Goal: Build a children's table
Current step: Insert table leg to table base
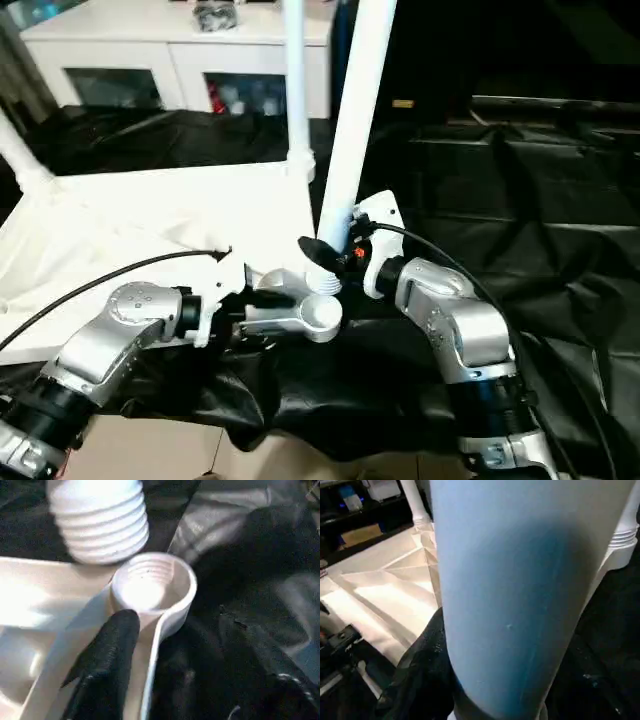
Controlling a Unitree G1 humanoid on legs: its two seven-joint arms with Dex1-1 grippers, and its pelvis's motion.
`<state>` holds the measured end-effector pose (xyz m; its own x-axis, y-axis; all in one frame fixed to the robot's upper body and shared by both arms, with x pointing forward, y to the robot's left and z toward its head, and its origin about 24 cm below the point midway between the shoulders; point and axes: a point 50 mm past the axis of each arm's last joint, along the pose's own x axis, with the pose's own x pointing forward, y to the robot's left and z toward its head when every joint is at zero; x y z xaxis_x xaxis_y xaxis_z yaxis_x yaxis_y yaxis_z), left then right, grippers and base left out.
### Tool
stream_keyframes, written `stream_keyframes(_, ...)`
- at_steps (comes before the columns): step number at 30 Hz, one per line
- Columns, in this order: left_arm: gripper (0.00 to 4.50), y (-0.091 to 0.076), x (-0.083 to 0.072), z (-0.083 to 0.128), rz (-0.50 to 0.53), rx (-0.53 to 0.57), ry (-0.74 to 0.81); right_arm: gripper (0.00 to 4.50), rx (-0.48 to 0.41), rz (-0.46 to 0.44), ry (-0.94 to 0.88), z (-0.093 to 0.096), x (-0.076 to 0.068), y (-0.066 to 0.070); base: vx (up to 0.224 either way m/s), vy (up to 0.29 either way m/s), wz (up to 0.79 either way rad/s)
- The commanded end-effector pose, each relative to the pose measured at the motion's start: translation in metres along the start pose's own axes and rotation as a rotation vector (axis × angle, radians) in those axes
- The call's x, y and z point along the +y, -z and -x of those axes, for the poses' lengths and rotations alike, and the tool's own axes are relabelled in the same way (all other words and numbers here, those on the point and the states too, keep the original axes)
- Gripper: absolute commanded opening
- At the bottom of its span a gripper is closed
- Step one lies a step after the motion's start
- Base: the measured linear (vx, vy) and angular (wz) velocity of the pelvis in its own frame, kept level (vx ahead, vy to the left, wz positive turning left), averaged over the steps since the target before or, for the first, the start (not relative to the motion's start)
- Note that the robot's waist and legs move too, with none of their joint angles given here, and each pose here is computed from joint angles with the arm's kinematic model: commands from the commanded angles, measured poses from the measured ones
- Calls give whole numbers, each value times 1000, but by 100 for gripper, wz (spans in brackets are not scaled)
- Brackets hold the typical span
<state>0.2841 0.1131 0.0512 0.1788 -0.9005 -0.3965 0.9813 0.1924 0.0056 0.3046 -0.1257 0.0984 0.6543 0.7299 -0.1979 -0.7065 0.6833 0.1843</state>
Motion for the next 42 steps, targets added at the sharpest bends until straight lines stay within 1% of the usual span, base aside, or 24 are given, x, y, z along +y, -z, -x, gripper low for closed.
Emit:
stream_keyframes(1, 246, 6, 7, 3, -30, 52, -21, 189, -6, 28, -14, 1, 3, -8, 0, 0, 0)
stream_keyframes(3, 214, 7, 9, 3, -29, 56, -36, 189, -4, 28, -17, 2, 3, -9, 0, 0, 0)
stream_keyframes(4, 214, 7, 11, 4, -22, 50, -44, 189, 1, 35, -23, 2, 3, -9, 0, 0, 0)
stream_keyframes(5, 202, 8, 16, 8, -13, 54, -63, 189, 12, 48, -37, 1, 3, -10, 0, 0, 0)
stream_keyframes(6, 202, 9, 17, 9, -8, 57, -67, 189, 14, 51, -40, 1, 4, -10, 0, 0, 0)
stream_keyframes(7, 193, 10, 18, 11, -1, 68, -73, 189, 17, 52, -46, 0, 4, -10, 0, 0, 0)
stream_keyframes(9, 174, 13, 18, 14, 18, 81, -58, 189, 25, 58, -65, -2, 7, -10, 0, 0, 0)
stream_keyframes(10, 174, 14, 18, 16, 28, 85, -49, 189, 33, 60, -77, -2, 8, -9, 0, 0, 0)
stream_keyframes(11, 156, 17, 18, 18, 35, 97, -43, 189, 48, 68, -99, -3, 11, -7, 0, 0, 0)
stream_keyframes(16, 122, 23, 18, 25, 36, 132, -15, 189, 66, 75, -132, -6, 16, -5, 0, 0, 0)
stream_keyframes(20, 89, 26, 16, 31, 34, 168, 13, 189, 74, 78, -143, -8, 17, -5, 0, 0, 0)
stream_keyframes(21, 89, 26, 16, 32, 31, 177, 15, 189, 77, 78, -144, -8, 17, -5, 0, 0, 0)
stream_keyframes(23, 62, 26, 16, 33, 30, 175, 10, 189, 79, 79, -145, -9, 17, -5, 0, 0, 0)
stream_keyframes(25, 55, 26, 17, 33, 31, 173, 7, 189, 91, 82, -151, -8, 17, -3, 0, 0, 0)
stream_keyframes(28, 26, 27, 16, 31, 35, 173, 9, 189, 120, 90, -156, -7, 17, 0, 0, 0, 0)
stream_keyframes(31, 17, 26, 17, 29, 42, 149, 2, 189, 145, 84, -166, -2, 17, 2, 0, 0, 0)
stream_keyframes(32, 6, 25, 16, 28, 44, 138, 6, 189, 154, 86, -171, 0, 17, 2, 0, 0, 0)
stream_keyframes(37, 0, 26, 17, 25, 41, 137, -6, 189, 176, 84, -168, 5, 13, 4, 0, 0, 0)
stream_keyframes(42, 0, 19, 16, 21, 52, 86, 10, 189, 188, 96, -148, 4, 9, 8, 0, 0, 0)
